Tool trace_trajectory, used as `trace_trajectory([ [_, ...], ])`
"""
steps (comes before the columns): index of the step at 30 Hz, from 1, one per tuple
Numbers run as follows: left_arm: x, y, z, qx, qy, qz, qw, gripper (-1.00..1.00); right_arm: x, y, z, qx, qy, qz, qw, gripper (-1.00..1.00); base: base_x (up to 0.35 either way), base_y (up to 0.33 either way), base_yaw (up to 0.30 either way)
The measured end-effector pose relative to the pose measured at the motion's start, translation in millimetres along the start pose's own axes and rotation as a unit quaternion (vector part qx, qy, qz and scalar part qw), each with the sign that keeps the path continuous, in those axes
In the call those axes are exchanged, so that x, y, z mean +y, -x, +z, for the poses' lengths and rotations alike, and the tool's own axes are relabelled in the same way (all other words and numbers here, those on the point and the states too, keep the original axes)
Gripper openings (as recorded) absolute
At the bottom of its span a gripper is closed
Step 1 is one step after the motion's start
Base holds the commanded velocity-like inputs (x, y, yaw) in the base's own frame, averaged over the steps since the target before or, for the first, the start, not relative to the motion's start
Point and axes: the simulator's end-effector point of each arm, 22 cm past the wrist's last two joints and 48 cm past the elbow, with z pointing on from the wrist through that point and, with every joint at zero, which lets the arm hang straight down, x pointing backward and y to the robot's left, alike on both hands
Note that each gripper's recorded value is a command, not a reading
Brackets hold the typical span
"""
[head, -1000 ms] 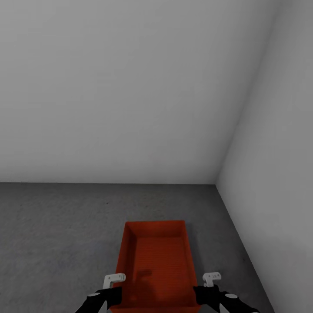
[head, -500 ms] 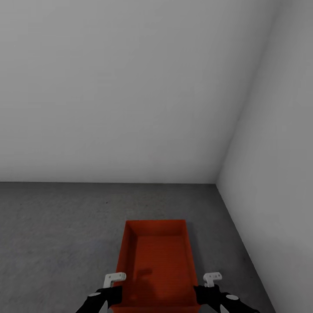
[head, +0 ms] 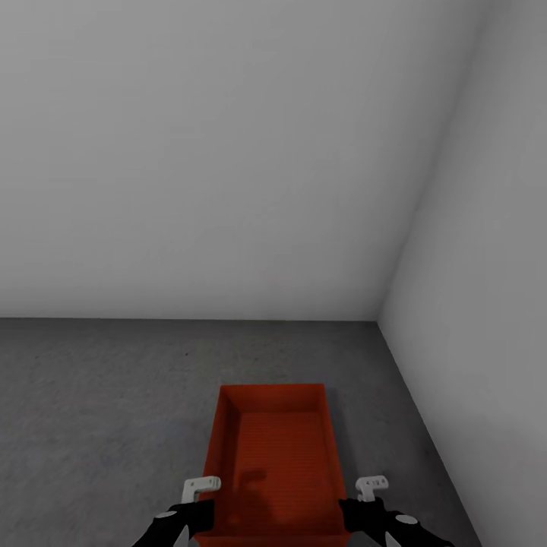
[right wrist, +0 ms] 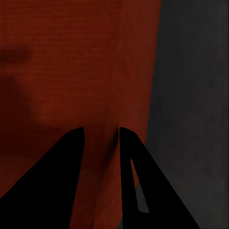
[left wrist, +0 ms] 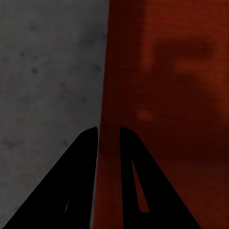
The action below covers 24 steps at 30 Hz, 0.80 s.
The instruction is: Move the two storage containers from the living room to the garage. In the garage, place one container on the floor and stack the other container on top of it (either order is fine).
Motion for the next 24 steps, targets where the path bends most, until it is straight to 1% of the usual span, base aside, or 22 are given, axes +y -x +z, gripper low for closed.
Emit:
trace_trajectory([
  [1, -8.4, -0.8, -0.2, 0.001, -0.005, -0.005, 1.0, 1.0, -0.6, -11.4, -0.3, 0.023, -0.001, -0.001, 0.9997, 1.0, 0.0, 0.0, 0.0],
  [24, -11.4, -4.1, 0.0, 0.004, -0.007, -0.007, 0.9999, 1.0, -2.0, -11.7, -0.5, 0.023, -0.003, 0.0, 0.9997, 1.0, 0.0, 0.0, 0.0],
])
